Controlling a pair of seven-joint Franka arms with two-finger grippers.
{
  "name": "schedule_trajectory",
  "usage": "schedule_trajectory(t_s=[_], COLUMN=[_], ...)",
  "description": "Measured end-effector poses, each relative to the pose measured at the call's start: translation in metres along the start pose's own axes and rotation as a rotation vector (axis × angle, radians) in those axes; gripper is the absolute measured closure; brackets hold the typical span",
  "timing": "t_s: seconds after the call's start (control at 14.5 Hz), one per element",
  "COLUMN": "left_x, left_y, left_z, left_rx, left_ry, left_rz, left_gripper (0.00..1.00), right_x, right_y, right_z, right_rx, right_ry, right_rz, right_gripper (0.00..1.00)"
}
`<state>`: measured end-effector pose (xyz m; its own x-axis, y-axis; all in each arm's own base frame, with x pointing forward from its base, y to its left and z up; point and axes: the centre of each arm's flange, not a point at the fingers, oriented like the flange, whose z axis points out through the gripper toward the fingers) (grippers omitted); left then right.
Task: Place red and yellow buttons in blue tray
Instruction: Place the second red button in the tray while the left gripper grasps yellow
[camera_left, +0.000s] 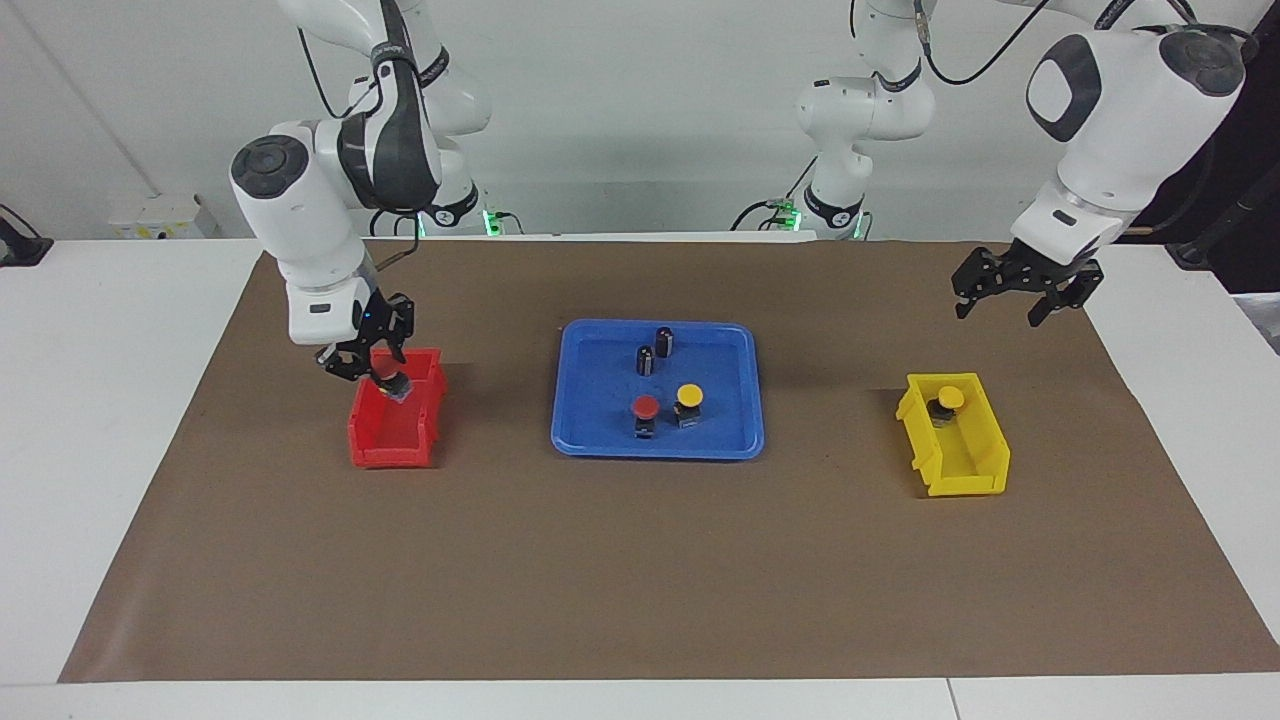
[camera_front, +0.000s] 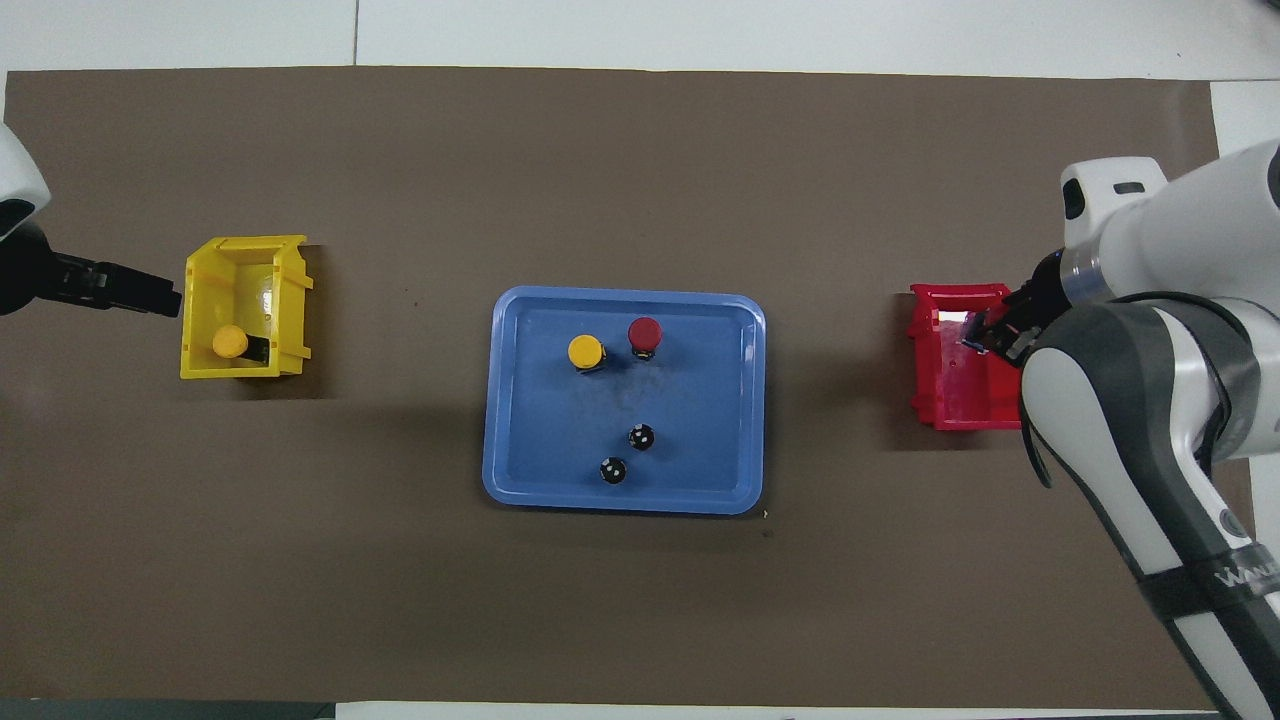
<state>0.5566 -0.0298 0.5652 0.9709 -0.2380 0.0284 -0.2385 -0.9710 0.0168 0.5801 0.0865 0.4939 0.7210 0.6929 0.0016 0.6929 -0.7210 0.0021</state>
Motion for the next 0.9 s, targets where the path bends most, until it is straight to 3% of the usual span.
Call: schedule_trajectory(t_s=[0.34,0.48,0.9], left_x=[0.005,0.006,0.0], left_y=[-0.003,-0.007,-0.024], left_z=[0.078,0.112,0.174], left_rx=[0.009,0.012,0.026], left_ry=[0.024,0.026,0.055], left_rz=[-0.005,-0.011,-0.042], left_gripper=[0.04,0.23,0.28], right_x=[0.106,0.123,0.137], right_y=[-0.109,-0.133,-0.156], right_z=[0.015,0.03,0.097], right_rx=[0.012,0.018,0.026], right_ry=[0.099,0.105,0.102], right_rz=[0.285,0.299,0.266], right_gripper=[0.59,0.59,0.59])
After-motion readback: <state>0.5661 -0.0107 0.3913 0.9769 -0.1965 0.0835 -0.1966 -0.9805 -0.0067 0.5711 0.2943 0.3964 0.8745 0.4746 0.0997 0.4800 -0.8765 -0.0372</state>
